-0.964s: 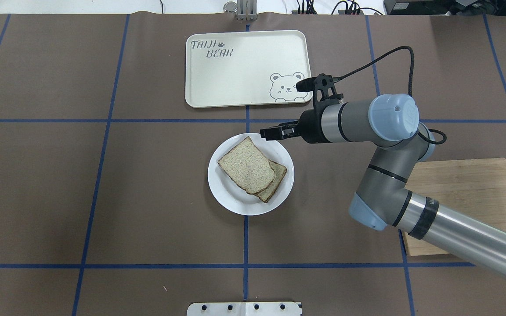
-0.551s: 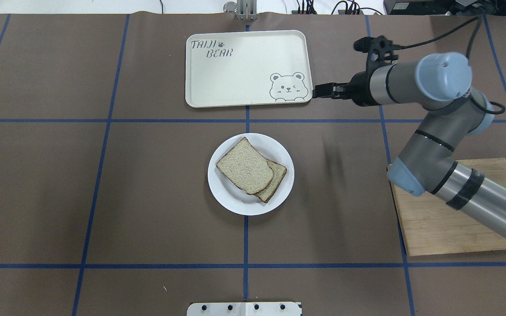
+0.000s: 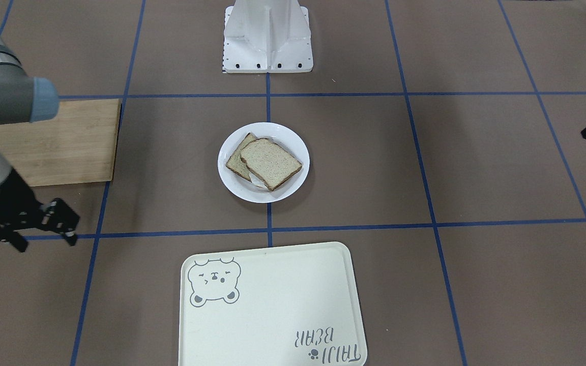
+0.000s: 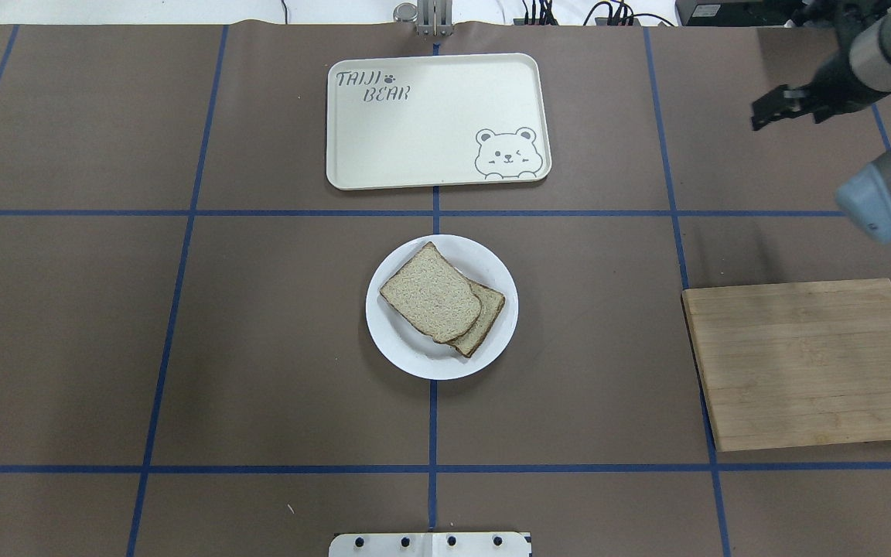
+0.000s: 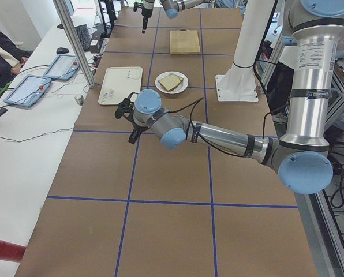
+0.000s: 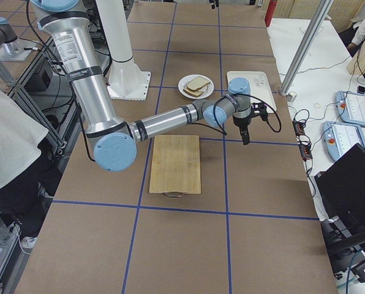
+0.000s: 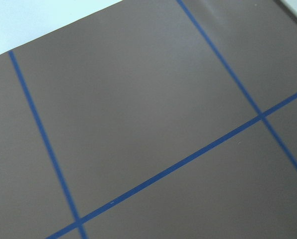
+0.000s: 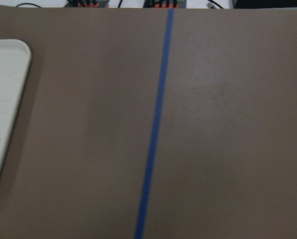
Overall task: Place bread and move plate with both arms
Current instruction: 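Withdraw the right arm away from the plate while the left arm moves in, then reach the left gripper to the white plate rim and grip it, then slide the white plate with the left gripper onto the bear tray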
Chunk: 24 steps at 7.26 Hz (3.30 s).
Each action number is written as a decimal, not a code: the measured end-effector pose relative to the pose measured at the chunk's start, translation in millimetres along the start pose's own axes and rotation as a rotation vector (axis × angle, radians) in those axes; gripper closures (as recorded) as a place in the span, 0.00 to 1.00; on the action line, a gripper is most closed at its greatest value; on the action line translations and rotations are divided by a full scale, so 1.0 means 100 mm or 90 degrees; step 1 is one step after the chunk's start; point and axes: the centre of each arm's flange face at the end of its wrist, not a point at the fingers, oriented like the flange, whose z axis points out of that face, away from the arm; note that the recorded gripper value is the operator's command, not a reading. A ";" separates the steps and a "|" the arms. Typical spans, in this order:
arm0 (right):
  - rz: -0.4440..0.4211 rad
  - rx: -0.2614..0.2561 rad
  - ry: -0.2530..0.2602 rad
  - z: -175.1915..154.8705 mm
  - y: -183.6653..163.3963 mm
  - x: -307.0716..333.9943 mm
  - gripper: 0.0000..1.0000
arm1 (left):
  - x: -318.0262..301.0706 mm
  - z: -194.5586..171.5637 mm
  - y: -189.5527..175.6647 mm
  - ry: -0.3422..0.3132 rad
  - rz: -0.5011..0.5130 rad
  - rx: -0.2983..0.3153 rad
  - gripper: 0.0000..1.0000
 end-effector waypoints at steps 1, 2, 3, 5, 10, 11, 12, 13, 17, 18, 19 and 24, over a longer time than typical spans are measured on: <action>-0.041 -0.045 0.016 -0.11 0.15 0.66 0.00 | 0.35 0.24 0.03 0.048 -0.058 -0.005 0.02; -0.069 -0.081 0.013 -0.22 0.36 1.23 0.00 | 0.60 0.45 0.10 0.077 -0.102 -0.012 0.01; -0.081 -0.109 0.011 -0.29 0.68 1.75 0.00 | 0.89 0.75 0.20 0.098 -0.136 -0.014 0.02; -0.055 -0.143 0.022 -0.28 1.43 2.45 0.00 | 1.68 1.57 0.48 0.133 -0.188 -0.002 0.02; -0.011 -0.134 0.011 -0.47 1.70 2.72 0.00 | 2.81 2.79 1.25 0.203 -0.294 0.026 0.46; -0.011 -0.133 0.010 -0.47 1.69 2.72 0.00 | 2.98 2.99 1.33 0.207 -0.302 0.027 0.48; -0.011 -0.132 0.009 -0.47 1.69 2.71 0.00 | 3.09 3.15 1.38 0.206 -0.305 0.025 0.48; -0.012 -0.132 0.009 -0.48 1.68 2.71 0.00 | 3.13 3.24 1.41 0.204 -0.306 0.023 0.48; -0.013 -0.129 0.010 -0.49 1.62 2.70 0.00 | 3.16 3.35 1.42 0.196 -0.308 0.020 0.73; -0.013 -0.129 0.010 -0.49 1.62 2.70 0.00 | 3.18 3.38 1.41 0.196 -0.308 0.020 0.88; -0.013 -0.129 0.010 -0.49 1.62 2.70 0.00 | 3.22 3.40 1.38 0.199 -0.309 0.021 1.00; -0.014 -0.127 0.011 -0.49 1.57 2.69 0.00 | 3.34 3.25 1.31 0.289 -0.387 0.022 1.00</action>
